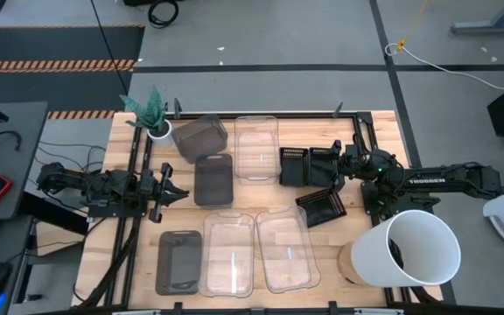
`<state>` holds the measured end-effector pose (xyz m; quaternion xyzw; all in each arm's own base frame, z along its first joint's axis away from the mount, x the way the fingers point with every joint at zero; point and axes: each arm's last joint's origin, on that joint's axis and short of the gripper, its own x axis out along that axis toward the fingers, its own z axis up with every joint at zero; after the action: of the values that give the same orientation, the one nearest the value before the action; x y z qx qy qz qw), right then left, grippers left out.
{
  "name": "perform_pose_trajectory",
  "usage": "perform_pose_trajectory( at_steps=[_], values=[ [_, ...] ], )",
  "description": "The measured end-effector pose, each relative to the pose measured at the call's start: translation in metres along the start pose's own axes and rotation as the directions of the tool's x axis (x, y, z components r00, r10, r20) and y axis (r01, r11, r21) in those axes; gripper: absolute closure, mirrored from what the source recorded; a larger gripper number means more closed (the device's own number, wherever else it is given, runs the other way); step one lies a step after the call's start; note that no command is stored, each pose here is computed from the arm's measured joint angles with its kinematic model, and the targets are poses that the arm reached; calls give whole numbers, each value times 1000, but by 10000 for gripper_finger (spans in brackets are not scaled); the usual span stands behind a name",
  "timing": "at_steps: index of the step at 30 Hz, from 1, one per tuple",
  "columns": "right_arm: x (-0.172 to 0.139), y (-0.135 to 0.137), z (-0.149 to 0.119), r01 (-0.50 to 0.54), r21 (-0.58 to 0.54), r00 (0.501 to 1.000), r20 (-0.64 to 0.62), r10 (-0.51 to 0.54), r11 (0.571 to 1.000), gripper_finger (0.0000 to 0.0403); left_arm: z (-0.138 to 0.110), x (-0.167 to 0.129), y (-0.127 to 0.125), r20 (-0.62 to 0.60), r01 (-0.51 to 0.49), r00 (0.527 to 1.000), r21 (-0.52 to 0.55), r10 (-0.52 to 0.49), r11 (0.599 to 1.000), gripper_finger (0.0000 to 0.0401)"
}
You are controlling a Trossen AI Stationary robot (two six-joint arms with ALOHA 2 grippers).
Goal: Stack baskets by color
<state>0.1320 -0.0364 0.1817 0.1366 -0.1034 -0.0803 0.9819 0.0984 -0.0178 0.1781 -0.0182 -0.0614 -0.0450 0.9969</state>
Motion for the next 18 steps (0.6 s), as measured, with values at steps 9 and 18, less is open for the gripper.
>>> perform_pose_trajectory(
  at_steps=[9, 18],
  values=[
    [0, 0, 0, 0, 0, 1000, 0, 0, 1000, 194, 0, 0, 0, 0, 0, 1000, 0, 0, 1000, 369],
    [0, 0, 0, 0, 0, 1000, 0, 0, 1000, 194, 0, 0, 0, 0, -1, 1000, 0, 1, 1000, 374]
  ],
)
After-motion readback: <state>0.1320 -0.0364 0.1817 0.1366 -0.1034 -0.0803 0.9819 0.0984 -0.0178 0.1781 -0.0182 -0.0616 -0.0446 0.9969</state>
